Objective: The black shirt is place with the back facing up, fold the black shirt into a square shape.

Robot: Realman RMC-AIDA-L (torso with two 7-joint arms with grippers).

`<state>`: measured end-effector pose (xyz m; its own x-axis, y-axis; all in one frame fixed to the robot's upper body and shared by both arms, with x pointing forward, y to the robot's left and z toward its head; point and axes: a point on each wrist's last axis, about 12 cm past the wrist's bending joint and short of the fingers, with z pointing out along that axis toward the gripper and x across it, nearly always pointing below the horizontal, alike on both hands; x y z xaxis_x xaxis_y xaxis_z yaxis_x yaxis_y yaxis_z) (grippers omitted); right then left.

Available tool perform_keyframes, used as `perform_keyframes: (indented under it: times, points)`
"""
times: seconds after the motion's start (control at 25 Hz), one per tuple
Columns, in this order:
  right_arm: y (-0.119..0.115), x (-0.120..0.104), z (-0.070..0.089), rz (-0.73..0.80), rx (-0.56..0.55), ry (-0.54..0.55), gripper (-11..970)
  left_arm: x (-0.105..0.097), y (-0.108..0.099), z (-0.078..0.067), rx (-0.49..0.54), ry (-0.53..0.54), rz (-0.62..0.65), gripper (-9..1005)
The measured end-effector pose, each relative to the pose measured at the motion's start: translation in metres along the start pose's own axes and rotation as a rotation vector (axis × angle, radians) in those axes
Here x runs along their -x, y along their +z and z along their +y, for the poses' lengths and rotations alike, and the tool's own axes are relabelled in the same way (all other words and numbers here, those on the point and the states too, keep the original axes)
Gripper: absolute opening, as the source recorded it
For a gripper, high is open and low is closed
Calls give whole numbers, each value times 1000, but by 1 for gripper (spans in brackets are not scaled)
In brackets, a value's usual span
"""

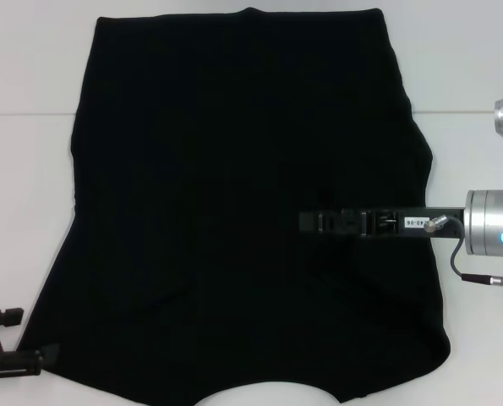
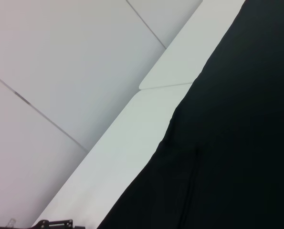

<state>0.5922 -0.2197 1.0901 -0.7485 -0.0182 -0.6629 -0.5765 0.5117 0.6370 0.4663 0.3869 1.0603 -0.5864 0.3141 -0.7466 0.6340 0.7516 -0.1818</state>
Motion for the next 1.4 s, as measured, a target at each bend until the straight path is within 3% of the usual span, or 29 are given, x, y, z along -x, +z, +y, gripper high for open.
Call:
perform_keyframes:
  times: [0.76,1.4]
  points:
    - [-2,0,-2,-6,-10,5,588,-4,5,-5,-30,-13,15,888]
    - [-4,-2,-3,-7,-10,7,585,5,7,-11,-111,13,11,886]
